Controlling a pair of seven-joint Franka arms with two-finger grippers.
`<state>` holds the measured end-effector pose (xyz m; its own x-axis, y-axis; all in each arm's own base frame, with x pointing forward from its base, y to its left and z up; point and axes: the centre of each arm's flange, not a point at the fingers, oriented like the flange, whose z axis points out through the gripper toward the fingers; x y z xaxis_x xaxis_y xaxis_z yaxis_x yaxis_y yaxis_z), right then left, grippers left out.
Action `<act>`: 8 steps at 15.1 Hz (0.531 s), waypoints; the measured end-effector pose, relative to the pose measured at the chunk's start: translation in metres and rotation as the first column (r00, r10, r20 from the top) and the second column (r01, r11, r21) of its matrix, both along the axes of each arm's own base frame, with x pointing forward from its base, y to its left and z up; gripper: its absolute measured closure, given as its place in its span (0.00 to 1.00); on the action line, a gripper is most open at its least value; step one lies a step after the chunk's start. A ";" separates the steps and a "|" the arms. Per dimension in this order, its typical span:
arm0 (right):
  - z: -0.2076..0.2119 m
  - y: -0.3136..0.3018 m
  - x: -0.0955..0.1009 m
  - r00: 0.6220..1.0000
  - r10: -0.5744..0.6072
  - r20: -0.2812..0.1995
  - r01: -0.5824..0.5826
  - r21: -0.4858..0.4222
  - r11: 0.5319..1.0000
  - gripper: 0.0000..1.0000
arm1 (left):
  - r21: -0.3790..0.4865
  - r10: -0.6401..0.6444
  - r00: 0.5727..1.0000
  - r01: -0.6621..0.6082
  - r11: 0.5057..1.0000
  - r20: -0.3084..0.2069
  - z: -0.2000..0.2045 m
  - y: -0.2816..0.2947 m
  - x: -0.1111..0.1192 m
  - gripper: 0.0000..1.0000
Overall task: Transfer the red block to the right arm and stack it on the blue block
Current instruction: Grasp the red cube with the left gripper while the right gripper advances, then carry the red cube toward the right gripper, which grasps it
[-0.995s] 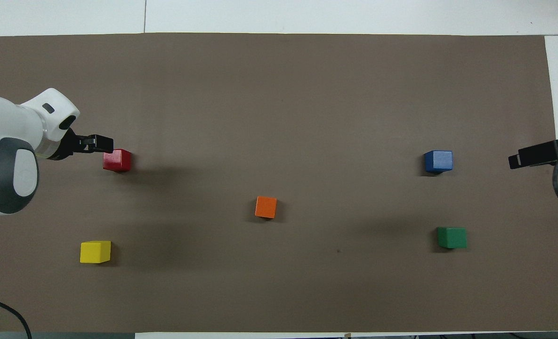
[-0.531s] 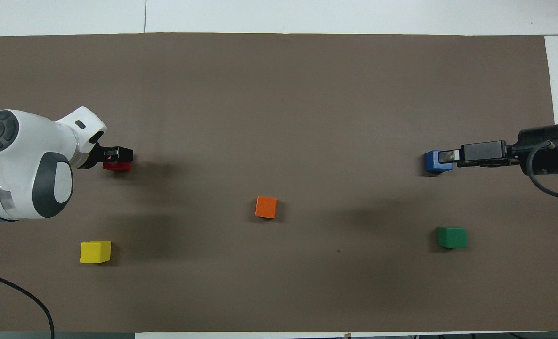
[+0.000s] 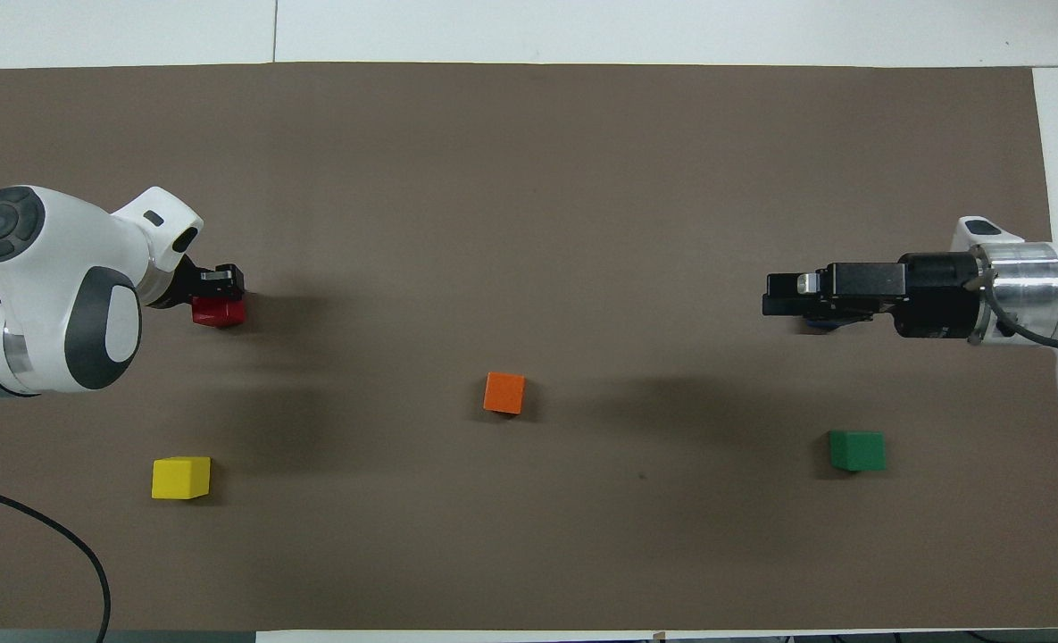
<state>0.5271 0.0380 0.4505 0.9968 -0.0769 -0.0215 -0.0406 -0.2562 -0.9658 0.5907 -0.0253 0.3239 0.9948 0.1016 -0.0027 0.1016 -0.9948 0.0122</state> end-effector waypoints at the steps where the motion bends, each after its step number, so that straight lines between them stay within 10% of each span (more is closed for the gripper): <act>1: -0.003 0.012 -0.002 1.000 -0.001 -0.004 0.001 0.068 0.998 0.00 | 0.000 0.084 0.996 -0.084 0.996 -0.011 0.003 -0.002 0.001 0.46; 8: 0.005 0.079 -0.012 0.999 0.020 -0.040 0.000 0.460 0.888 0.00 | -0.056 0.424 0.873 -0.449 0.892 -0.241 0.128 -0.051 -0.009 0.46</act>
<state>0.5151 0.1170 0.4551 0.9948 -0.0381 -0.0939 -0.0836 0.2159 -0.9728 0.5814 -0.0762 0.4518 0.8224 0.5123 -0.2476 0.5375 -0.8422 0.0427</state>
